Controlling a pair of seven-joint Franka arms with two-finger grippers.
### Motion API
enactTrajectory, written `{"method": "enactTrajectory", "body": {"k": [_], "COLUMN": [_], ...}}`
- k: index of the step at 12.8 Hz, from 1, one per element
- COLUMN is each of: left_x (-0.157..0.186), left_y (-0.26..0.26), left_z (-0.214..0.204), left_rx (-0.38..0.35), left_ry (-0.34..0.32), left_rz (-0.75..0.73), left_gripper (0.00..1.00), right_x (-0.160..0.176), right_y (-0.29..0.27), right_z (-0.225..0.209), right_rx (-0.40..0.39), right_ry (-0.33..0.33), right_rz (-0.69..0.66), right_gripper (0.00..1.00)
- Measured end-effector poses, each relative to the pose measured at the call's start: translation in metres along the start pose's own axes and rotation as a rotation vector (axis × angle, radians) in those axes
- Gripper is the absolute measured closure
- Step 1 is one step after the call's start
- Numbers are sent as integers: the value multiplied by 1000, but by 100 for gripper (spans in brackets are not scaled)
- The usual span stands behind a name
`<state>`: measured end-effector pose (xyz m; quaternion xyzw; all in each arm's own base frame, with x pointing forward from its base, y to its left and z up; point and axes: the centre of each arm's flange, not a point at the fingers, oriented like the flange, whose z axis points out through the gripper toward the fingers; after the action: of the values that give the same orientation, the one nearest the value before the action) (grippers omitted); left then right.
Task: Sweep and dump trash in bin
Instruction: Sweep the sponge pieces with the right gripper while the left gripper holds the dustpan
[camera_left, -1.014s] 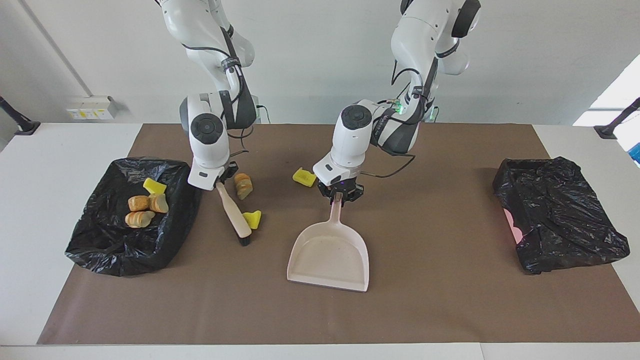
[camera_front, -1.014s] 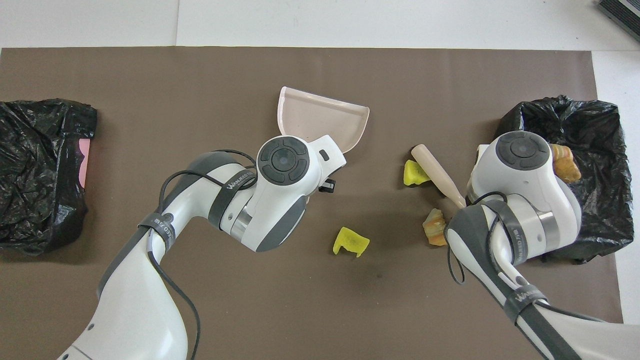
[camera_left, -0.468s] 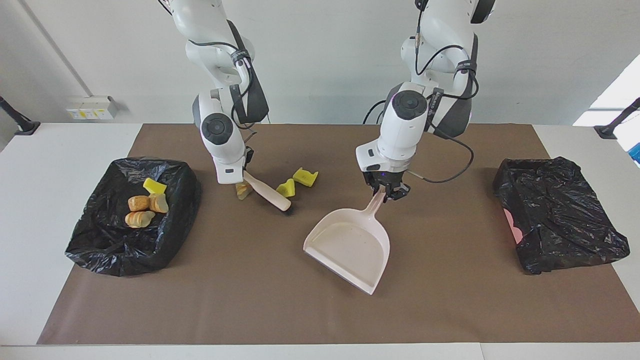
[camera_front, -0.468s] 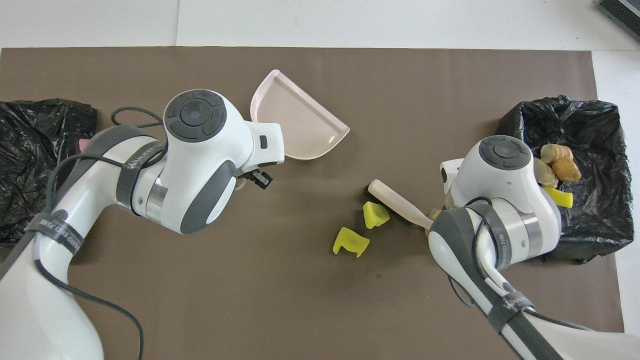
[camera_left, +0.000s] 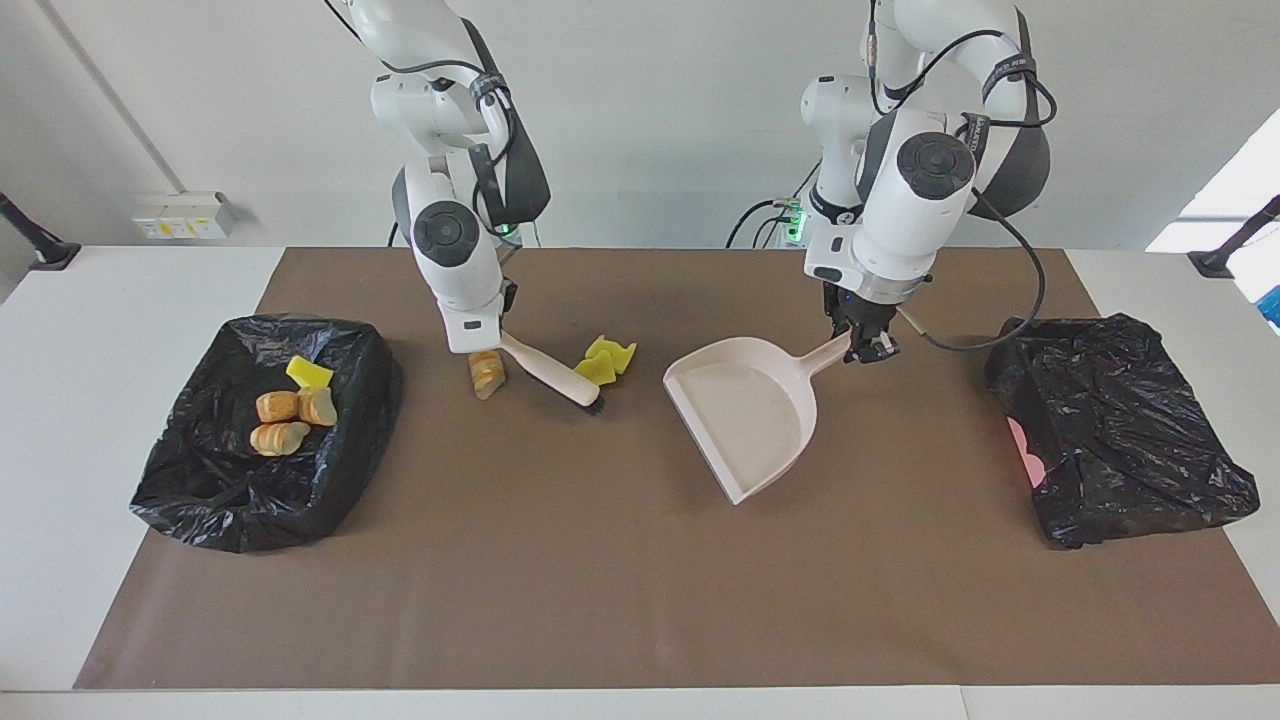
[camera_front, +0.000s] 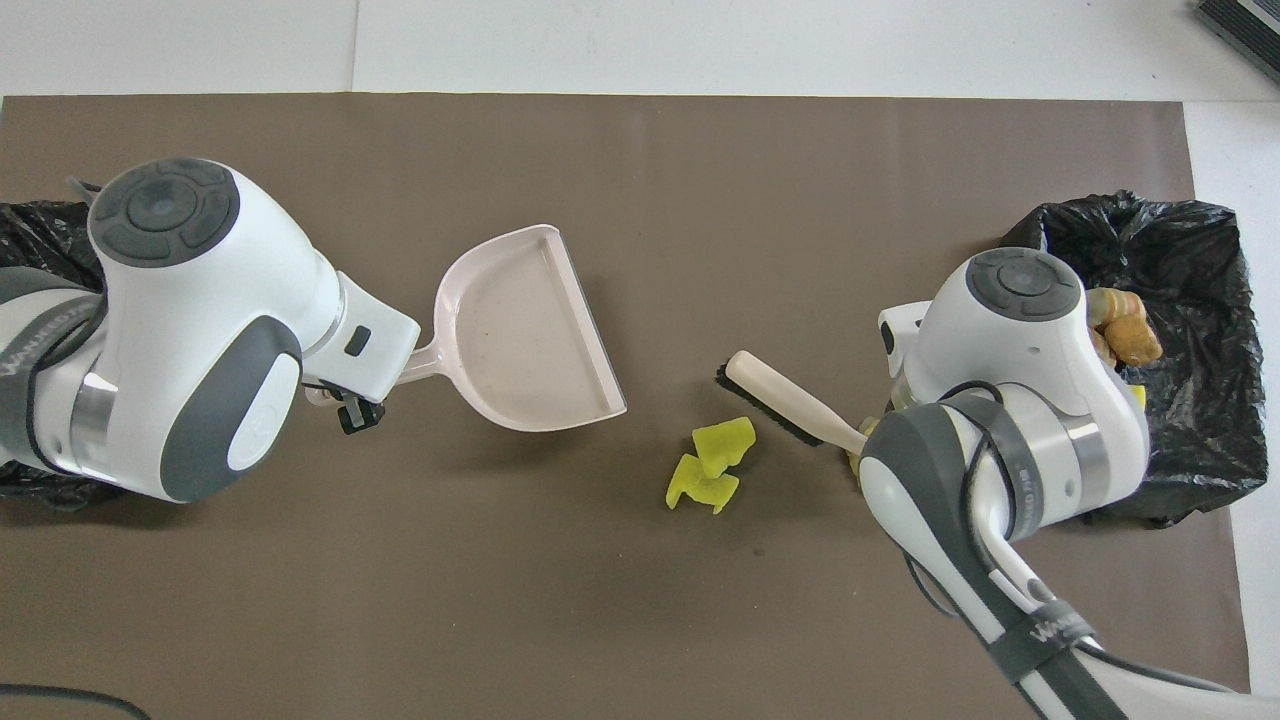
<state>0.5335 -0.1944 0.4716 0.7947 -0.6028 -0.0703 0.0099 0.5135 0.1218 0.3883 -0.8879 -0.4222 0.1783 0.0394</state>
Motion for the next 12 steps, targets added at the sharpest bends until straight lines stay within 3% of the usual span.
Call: {"method": "enactTrajectory", "body": {"k": [6, 9, 12], "left_x": [-12, -3, 7], "left_y": [64, 84, 98], "left_z": [58, 76, 94], "left_rx": [9, 17, 26], "left_ry": [-20, -24, -22], "left_rz": [157, 178, 190], "left_gripper": [68, 68, 68], "right_x": [-66, -109, -126], "right_y": [37, 50, 24], "right_z": [-11, 8, 44], "right_rx": [56, 74, 28], "right_ry": [-30, -32, -15], "right_rz": [423, 602, 692], "right_gripper": [74, 74, 74]}}
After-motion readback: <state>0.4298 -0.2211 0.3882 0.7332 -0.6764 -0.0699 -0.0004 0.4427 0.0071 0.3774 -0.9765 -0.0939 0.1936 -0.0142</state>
